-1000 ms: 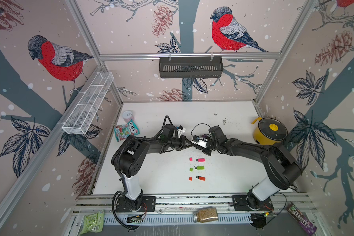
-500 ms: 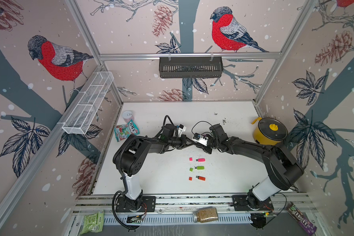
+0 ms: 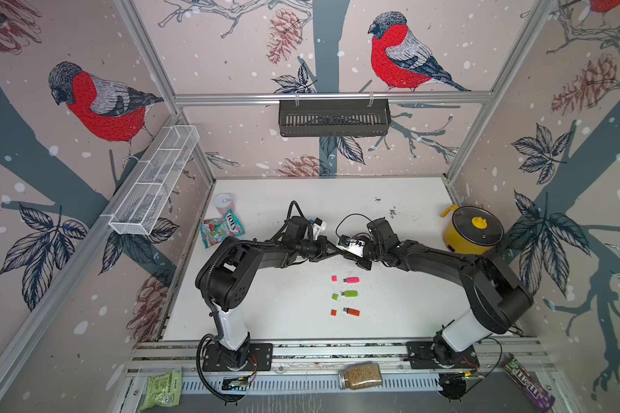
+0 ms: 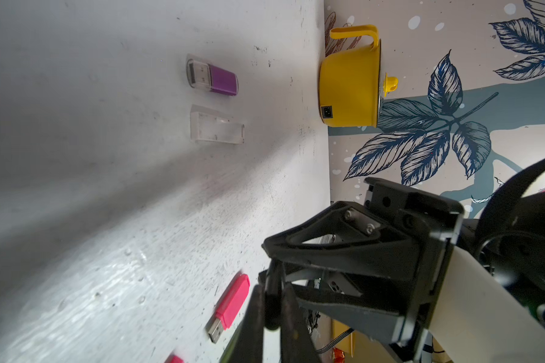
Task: Close the usb drive cover
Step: Close the cover of the USB drive.
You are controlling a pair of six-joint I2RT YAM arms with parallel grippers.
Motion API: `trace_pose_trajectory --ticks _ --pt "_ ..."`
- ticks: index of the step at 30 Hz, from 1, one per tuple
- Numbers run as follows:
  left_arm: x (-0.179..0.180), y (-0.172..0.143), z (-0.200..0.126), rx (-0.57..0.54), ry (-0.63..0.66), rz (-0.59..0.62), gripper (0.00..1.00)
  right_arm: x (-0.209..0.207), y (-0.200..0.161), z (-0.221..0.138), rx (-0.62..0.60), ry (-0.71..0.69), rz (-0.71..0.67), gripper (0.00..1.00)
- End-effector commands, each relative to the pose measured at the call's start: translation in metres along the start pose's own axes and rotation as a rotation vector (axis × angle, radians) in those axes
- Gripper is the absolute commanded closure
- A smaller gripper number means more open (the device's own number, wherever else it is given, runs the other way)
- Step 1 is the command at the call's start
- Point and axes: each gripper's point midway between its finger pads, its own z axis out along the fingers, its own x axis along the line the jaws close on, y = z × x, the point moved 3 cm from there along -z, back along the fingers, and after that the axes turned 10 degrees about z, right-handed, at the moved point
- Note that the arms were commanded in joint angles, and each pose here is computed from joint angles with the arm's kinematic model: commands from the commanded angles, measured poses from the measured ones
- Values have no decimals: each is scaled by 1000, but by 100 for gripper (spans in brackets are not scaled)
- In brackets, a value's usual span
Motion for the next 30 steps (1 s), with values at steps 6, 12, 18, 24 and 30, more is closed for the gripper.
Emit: trace_pose_trajectory --ticks 6,12,18,24,30 --pt "-22 1 -6 -1 -29 60 55 1 15 -5 -98 -5 -24 86" --pt "-26 2 -11 -22 -25 74 44 -3 16 -15 -132 -16 -3 86" --pt "-22 1 -18 -36 37 90 37 -16 7 -29 -119 -59 23 85" --pt "-19 6 -32 -73 108 115 34 -29 -25 -30 74 -114 29 83" --pt "-15 8 -50 -115 160 119 34 -32 -44 -19 194 -125 47 82"
